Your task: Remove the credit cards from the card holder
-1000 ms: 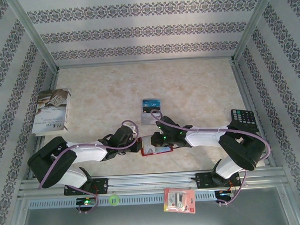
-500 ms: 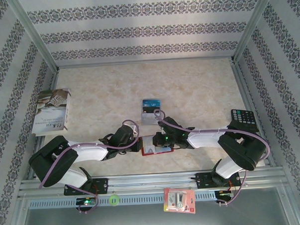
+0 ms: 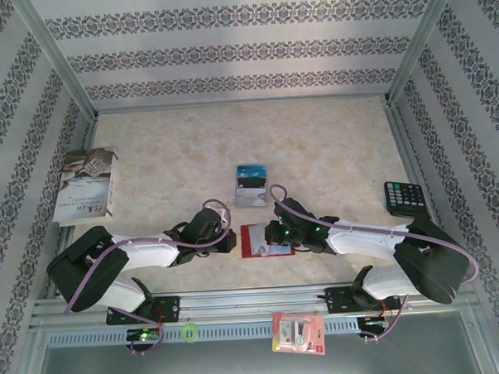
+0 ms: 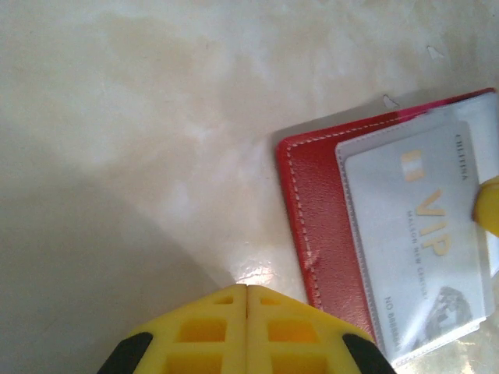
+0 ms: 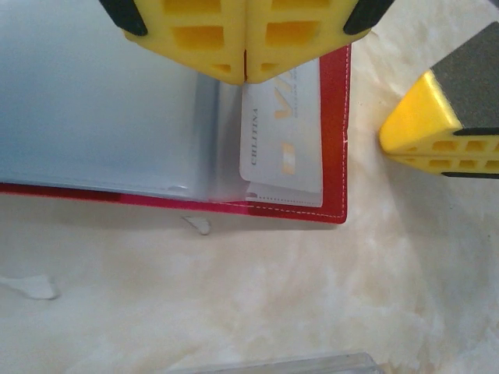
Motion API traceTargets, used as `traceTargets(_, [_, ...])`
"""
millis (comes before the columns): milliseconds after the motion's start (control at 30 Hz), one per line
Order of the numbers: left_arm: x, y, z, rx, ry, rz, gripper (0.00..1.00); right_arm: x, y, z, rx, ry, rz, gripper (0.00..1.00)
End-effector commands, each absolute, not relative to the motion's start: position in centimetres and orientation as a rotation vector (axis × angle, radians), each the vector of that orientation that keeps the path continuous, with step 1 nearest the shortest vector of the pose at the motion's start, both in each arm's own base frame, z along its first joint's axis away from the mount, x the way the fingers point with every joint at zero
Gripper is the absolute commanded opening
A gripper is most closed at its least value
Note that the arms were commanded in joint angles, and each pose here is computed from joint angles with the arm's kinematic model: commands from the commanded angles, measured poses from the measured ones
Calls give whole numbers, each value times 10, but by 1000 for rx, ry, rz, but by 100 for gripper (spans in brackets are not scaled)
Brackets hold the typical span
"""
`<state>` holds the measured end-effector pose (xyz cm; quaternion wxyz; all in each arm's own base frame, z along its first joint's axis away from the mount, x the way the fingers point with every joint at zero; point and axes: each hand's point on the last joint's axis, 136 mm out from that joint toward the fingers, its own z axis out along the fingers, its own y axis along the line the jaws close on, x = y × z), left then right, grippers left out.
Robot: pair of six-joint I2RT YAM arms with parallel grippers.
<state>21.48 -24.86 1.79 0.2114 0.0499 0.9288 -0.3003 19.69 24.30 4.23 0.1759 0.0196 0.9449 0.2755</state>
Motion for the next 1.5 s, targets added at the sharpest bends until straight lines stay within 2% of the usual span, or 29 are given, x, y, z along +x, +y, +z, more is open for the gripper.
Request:
traceTargets(0, [209, -233, 7, 151, 2636, -762, 0, 198, 231, 49, 41, 2661, 668, 0])
traceTargets(133, [210, -236, 10, 148, 2628, -787, 0, 195, 237, 48, 5, 2676, 657, 0])
traceTargets(300, [213, -247, 37, 163, 2563, -880, 0, 193, 255, 39, 13, 2671, 707, 0])
traceTargets(400, [213, -258, 58, 187, 2495, -932, 9, 195, 267, 39, 32, 2651, 754, 0])
traceTargets(467, [209, -270, 62, 226, 2489, -947, 11, 196, 272, 37, 40, 2649, 765, 0])
traceTargets(833, [199, -307, 47, 289, 2509, -1026, 13, 194, 274, 34, 76, 2645, 772, 0])
traceTargets(1033, [192, -308, 40, 323, 2549, -991, 28, 193, 275, 31, 85, 2652, 776, 0])
traceTargets(1467, [179, -276, 1, 321, 2697, -783, 27, 194, 267, 34, 102, 2636, 756, 0])
